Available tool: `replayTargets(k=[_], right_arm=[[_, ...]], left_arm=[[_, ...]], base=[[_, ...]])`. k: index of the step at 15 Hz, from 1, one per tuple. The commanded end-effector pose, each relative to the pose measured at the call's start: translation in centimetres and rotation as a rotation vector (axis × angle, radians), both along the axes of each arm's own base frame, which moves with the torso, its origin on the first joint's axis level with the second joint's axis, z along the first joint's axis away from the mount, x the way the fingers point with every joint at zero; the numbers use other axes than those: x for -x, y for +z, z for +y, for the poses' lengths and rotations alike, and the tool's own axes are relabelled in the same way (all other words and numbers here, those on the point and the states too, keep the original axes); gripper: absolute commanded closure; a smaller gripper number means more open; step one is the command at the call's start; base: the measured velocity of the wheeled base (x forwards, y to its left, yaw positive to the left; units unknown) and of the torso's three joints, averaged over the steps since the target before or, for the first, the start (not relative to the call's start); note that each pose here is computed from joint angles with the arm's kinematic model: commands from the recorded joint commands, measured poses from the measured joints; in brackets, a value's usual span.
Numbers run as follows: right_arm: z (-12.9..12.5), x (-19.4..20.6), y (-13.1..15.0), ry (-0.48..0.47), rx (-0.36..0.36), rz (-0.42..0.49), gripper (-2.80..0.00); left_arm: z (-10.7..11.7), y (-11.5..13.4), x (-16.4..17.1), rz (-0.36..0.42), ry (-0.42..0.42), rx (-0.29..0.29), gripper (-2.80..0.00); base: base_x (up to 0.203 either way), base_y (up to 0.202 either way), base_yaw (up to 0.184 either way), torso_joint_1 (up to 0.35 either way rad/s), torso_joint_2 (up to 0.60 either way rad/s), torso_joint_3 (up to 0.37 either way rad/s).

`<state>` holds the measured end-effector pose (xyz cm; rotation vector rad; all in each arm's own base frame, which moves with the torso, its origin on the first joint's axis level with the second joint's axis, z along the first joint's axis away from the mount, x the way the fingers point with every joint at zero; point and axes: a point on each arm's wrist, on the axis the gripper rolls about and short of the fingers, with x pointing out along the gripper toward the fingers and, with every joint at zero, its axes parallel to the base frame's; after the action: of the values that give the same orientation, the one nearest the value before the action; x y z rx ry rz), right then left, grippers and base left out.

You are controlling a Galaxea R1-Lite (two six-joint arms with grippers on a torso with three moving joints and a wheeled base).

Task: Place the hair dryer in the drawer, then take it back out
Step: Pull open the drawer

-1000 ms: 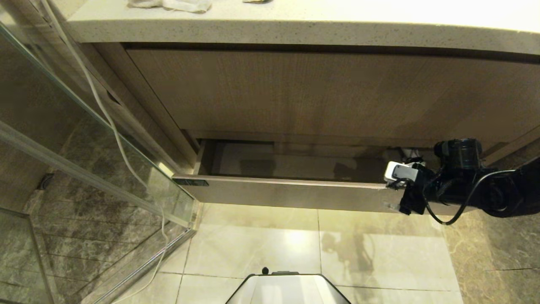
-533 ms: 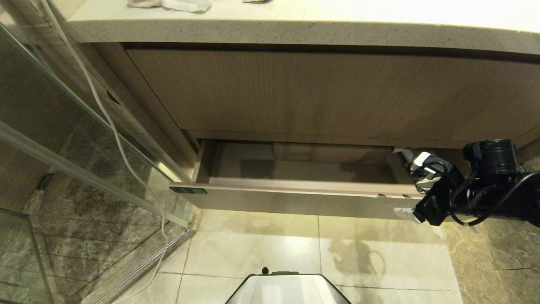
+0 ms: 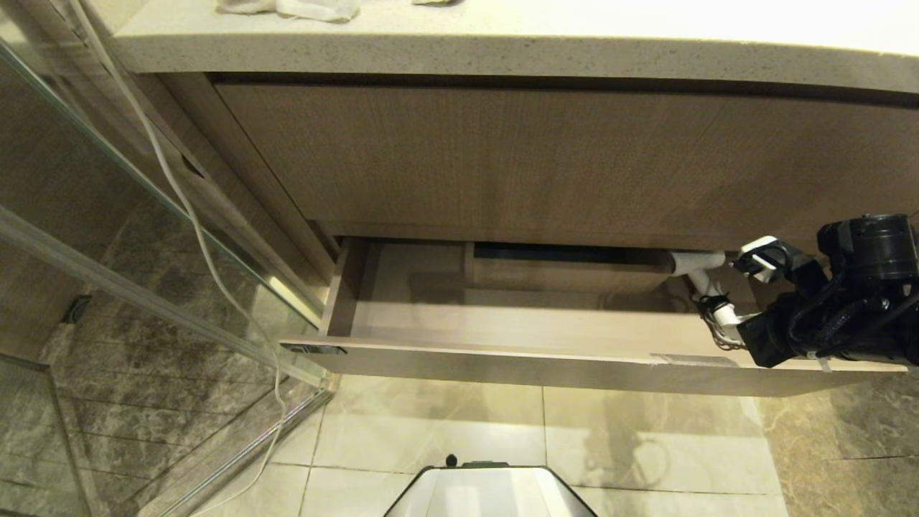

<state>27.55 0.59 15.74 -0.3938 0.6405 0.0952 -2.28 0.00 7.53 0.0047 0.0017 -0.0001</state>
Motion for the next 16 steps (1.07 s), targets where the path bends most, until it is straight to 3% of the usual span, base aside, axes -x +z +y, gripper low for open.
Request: replayTargets(k=[1,4,11,15,16], right_arm=[[0.1,0.2,0.8,-0.024,0.009,-0.024,0.00],[-0.7,2.1,1.6,-0.172,0.080,0.018,0.00],[-4.0,-2.7,-3.1,-0.389,-0.006,0.088,0.00],[-6.8,-6.9,-6.9,-0.455,-0.001,0.105,0.00],[-8.1,-7.7,-7.8,-0.468,0.013,0.114,-2.80]], left_arm=[[0.0,0.0,0.0,0.001,0.000,0.000,0.00],[0.0,0.0,0.0,0.001,0.000,0.000,0.00],[0.0,0.0,0.0,0.001,0.000,0.000,0.00],[0.0,0.0,0.0,0.001,0.000,0.000,0.00],[0.0,0.0,0.0,0.001,0.000,0.000,0.00]], base=[[0.000,0.000,0.000,0.000,0.00,0.000],[0.000,0.000,0.000,0.000,0.00,0.000],[0.000,0.000,0.000,0.000,0.00,0.000],[0.000,0.000,0.000,0.000,0.00,0.000],[0.000,0.000,0.000,0.000,0.00,0.000]])
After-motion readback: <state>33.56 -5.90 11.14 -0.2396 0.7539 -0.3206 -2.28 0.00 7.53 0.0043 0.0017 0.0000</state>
